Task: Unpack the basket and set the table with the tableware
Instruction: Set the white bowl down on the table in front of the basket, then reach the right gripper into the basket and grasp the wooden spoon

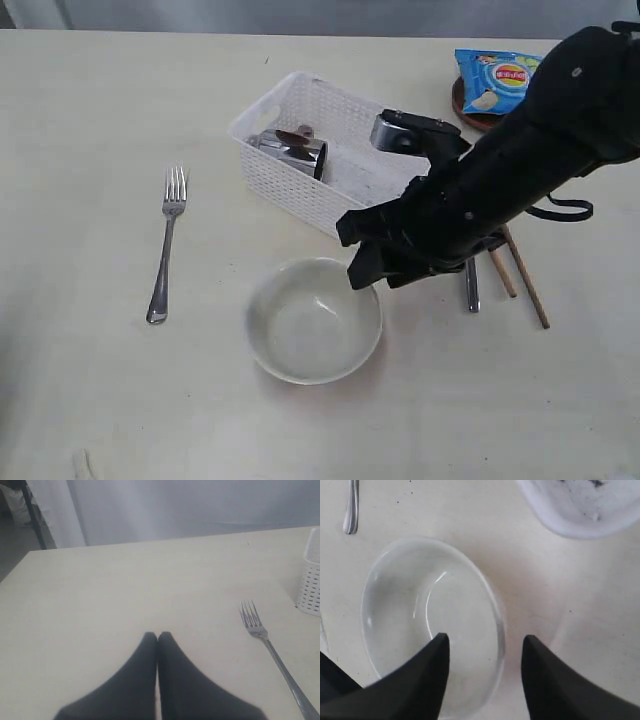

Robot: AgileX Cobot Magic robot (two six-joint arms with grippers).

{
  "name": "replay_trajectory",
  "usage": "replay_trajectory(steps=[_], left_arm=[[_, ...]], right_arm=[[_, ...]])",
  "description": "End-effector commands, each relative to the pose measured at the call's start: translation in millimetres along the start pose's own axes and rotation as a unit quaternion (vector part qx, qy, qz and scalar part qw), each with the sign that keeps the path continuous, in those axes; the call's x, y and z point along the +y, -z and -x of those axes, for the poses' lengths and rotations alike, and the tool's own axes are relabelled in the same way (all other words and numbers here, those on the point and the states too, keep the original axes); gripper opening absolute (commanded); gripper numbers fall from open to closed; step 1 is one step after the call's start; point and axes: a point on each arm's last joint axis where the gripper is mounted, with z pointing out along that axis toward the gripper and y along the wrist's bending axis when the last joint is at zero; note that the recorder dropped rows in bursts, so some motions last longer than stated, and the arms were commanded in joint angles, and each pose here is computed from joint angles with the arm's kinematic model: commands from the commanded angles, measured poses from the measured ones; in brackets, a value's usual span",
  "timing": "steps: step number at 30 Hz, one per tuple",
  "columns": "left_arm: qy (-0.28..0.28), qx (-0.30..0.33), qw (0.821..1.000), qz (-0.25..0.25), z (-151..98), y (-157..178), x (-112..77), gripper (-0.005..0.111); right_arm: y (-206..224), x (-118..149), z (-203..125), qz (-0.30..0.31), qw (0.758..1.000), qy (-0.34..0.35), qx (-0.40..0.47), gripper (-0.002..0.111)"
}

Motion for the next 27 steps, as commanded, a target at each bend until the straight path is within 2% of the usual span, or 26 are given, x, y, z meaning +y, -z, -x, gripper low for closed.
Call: replay_trajectory(steps=[1, 6, 10, 15, 20, 22, 25, 27], left_arm=[[0.000, 0.000, 1.000, -0.002, -1, 0, -0.3, 0.000], [0.000, 0.000, 1.000, -0.002, -1, 0, -0.3, 0.000], [0.000, 0.000, 1.000, -0.002, -1, 0, -0.3, 0.000], [0.000, 0.000, 1.000, -0.002, -1, 0, -0.3, 0.000], [0.000, 0.000, 1.000, -0.002, -1, 0, -0.3, 0.000], [0.000, 0.000, 1.000, -0.002, -1, 0, -0.3, 0.000], [0.000, 0.000, 1.000, -0.002, -1, 0, -0.3, 0.000], [0.000, 0.000, 1.000, -0.002, -1, 0, -0.3, 0.000]], right_arm=[[18, 13, 11, 0.013, 0.999, 0.046, -0.025, 0.042], [57, 37, 36, 0.020, 0.988, 0.130, -0.084, 0.042], [83, 51, 57, -0.014, 0.960, 0.249, -0.129, 0.042], [83, 63, 74, -0.032, 0.910, 0.388, -0.143, 0.043], [63, 68, 78, -0.035, 0.883, 0.451, -0.123, 0.043], [52, 66, 79, -0.036, 0.874, 0.471, -0.111, 0.047], [39, 60, 85, -0.044, 0.863, 0.493, -0.104, 0.062], [33, 54, 90, -0.061, 0.857, 0.501, -0.107, 0.067]])
